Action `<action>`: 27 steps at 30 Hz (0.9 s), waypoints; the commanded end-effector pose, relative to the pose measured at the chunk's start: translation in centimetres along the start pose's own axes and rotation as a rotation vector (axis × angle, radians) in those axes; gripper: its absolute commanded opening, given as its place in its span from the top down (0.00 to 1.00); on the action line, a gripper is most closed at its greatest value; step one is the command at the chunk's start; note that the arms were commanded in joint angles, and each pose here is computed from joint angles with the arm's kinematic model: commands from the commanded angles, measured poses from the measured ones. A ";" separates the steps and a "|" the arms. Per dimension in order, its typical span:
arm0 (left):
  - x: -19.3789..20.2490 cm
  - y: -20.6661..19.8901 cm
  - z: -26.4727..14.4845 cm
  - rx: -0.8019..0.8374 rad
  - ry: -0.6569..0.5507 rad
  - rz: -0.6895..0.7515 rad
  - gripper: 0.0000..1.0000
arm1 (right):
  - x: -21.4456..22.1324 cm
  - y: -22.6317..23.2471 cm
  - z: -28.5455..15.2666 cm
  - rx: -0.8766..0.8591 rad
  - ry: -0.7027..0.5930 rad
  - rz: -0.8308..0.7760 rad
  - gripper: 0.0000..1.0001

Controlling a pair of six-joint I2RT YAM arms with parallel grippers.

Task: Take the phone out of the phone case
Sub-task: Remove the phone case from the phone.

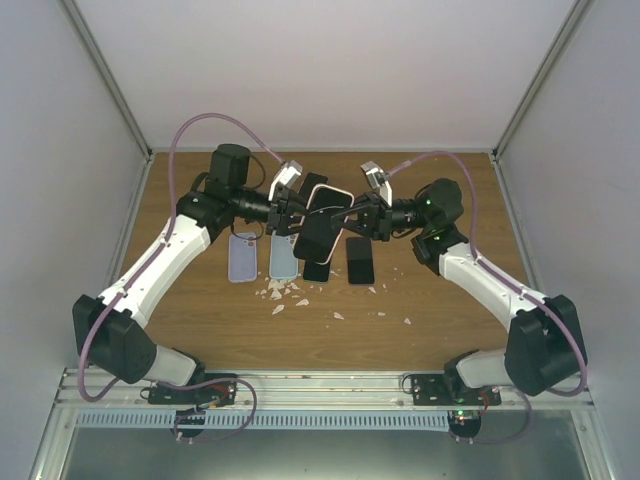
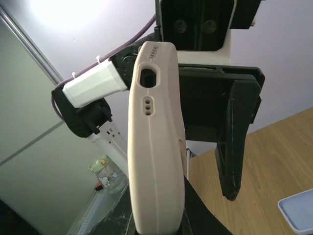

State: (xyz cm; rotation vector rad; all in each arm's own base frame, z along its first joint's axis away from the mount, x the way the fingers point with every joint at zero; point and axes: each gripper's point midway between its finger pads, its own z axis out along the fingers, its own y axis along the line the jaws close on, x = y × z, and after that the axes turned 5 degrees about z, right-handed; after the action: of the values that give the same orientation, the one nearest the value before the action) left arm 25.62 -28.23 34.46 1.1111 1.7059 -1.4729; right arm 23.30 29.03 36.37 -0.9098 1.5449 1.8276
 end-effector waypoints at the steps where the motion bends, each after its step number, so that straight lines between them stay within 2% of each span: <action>1: -3.9 -1.8 2.1 0.089 -0.066 0.166 0.62 | 3.7 2.8 2.6 -0.169 0.191 0.017 0.99; 5: -3.2 -1.9 2.5 0.115 -0.062 0.120 0.68 | 3.1 2.2 2.5 -0.164 0.195 0.027 0.99; 9: -2.2 -1.2 1.9 0.104 -0.073 0.056 0.81 | 2.1 1.2 1.8 -0.129 0.173 0.037 1.00; 16: 0.5 1.2 0.3 0.083 -0.117 -0.141 0.98 | 0.6 -2.2 0.6 -0.035 0.114 0.112 0.99; 21: 1.3 3.1 -0.7 0.051 -0.152 -0.259 1.00 | -0.4 -5.1 -0.7 0.054 0.056 0.187 0.79; 27: 2.0 5.3 -1.5 -0.001 -0.184 -0.377 1.00 | -1.4 -7.9 -2.4 0.186 -0.006 0.202 0.42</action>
State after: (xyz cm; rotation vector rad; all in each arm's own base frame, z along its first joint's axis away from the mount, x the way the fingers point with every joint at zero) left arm 28.27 -26.82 29.44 0.7089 1.8875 -1.7457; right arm 28.85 28.86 32.00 -0.7352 1.8261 1.8771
